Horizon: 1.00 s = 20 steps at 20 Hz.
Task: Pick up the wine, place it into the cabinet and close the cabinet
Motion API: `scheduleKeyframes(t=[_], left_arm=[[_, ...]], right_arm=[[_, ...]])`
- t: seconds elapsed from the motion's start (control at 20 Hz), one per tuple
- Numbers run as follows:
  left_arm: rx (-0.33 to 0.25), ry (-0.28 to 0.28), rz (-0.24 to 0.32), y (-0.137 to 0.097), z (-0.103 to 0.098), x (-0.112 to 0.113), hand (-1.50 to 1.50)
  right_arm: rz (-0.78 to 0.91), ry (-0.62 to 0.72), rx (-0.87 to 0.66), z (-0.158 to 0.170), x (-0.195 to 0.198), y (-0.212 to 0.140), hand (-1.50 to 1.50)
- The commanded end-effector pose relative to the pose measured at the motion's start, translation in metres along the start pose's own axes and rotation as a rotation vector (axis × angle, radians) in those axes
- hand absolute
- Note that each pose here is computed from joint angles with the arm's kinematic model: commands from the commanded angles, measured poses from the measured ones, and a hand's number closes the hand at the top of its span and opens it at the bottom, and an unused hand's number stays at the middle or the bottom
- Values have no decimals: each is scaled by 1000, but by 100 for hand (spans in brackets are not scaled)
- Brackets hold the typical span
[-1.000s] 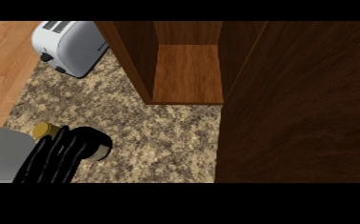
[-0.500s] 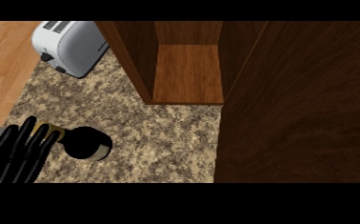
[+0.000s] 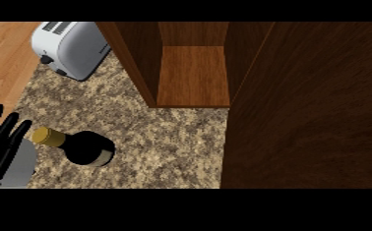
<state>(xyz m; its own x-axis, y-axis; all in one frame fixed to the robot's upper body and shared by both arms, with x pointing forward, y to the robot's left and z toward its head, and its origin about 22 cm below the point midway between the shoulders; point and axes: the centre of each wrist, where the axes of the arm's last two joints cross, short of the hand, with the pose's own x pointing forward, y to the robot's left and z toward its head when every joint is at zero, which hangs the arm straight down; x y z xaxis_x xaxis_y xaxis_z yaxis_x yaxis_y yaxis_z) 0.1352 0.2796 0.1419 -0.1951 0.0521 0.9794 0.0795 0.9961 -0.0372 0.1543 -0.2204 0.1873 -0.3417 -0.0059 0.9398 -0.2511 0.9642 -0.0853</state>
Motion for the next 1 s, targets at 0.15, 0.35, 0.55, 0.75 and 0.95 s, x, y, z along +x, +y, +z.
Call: scheduleKeyframes(t=[0.15, 0.35, 0.55, 0.75, 0.95], left_arm=[[-57, -27, 143, 33, 0, 10, -150], [-62, 14, 137, 44, 4, 0, -150], [-73, 47, 159, 65, 0, -35, -150], [-79, 83, 157, 51, -5, -47, -150], [-32, 36, 126, 68, 3, -69, -150]], right_arm=[[-15, -36, 24, 24, 30, 3, -150], [-12, -45, 31, 27, 32, 4, -150], [-31, -40, 23, 24, 36, 21, -150], [-19, -42, 28, 9, 36, 0, -150], [-9, -45, 14, 16, 36, 5, -150]])
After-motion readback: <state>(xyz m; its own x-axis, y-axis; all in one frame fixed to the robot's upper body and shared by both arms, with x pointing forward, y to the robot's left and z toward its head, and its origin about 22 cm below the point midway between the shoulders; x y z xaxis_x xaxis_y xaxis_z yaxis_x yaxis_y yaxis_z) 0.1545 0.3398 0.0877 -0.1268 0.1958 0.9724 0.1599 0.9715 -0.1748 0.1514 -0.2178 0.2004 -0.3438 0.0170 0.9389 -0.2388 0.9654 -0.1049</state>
